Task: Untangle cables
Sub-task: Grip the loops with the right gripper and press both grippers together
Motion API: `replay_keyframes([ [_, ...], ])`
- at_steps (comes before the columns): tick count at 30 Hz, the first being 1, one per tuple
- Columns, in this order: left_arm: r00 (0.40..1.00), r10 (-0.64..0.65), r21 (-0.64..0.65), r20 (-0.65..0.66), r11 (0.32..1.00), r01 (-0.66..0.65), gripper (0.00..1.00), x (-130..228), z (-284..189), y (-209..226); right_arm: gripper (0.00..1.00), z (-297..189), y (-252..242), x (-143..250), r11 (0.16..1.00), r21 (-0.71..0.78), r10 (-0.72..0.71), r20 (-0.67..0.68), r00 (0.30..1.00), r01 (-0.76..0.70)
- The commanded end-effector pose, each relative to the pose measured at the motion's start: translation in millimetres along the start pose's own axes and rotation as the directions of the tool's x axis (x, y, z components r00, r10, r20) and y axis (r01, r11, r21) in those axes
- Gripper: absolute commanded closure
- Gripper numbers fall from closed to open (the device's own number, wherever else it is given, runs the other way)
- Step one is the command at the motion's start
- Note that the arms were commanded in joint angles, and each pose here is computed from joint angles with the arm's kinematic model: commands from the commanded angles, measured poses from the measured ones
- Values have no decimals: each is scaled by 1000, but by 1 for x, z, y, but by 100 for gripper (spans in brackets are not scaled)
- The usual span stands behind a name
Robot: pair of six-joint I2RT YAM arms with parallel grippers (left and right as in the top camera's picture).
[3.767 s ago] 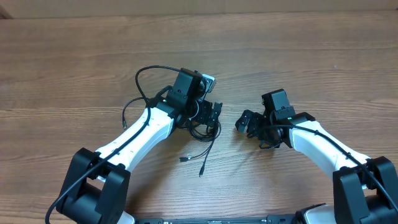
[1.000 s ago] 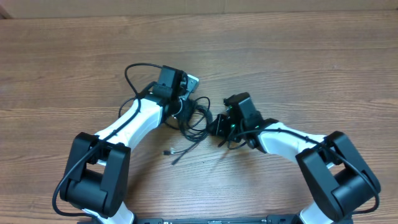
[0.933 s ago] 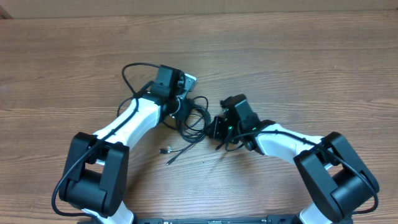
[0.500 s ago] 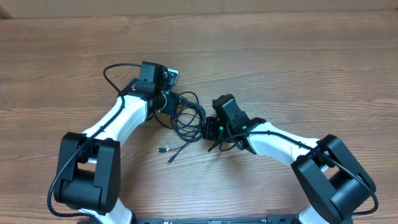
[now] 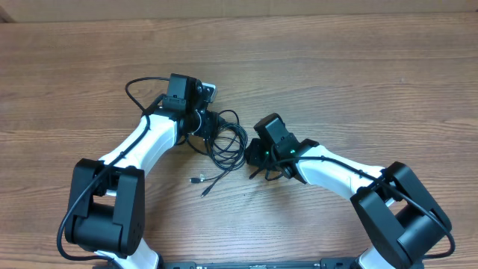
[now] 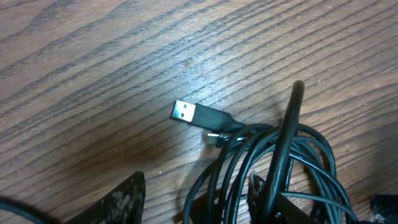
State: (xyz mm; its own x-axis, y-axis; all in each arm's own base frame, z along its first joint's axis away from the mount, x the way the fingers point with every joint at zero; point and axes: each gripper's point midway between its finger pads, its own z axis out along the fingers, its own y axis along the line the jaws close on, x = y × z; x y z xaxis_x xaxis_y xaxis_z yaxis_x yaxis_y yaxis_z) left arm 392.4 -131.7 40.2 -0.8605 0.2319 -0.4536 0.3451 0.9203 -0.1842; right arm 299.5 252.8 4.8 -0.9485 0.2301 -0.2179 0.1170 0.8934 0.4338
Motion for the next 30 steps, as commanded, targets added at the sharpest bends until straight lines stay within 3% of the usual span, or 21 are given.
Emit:
replay_keyframes([
  [1,1000,-16,42,-17,999,17,46,6,6,-5,63,-2,-12,1,995,85,52,-1,999,-52],
  [5,1000,-15,44,-12,999,15,46,5,6,-6,60,-16,-11,-9,986,165,11,-10,1000,-10],
  [10,1000,-23,28,-10,999,23,46,5,6,-3,53,-33,10,-17,986,146,-74,-53,996,81],
  [16,995,-103,-24,-9,994,103,46,5,6,7,52,-53,26,-26,982,152,-99,-72,992,110],
  [25,986,-124,-18,-115,992,123,41,32,22,6,50,-42,26,-16,975,155,-142,-120,983,160],
  [30,983,-130,-22,-132,992,128,60,37,28,9,50,-31,17,-7,958,181,-194,-170,966,224],
])
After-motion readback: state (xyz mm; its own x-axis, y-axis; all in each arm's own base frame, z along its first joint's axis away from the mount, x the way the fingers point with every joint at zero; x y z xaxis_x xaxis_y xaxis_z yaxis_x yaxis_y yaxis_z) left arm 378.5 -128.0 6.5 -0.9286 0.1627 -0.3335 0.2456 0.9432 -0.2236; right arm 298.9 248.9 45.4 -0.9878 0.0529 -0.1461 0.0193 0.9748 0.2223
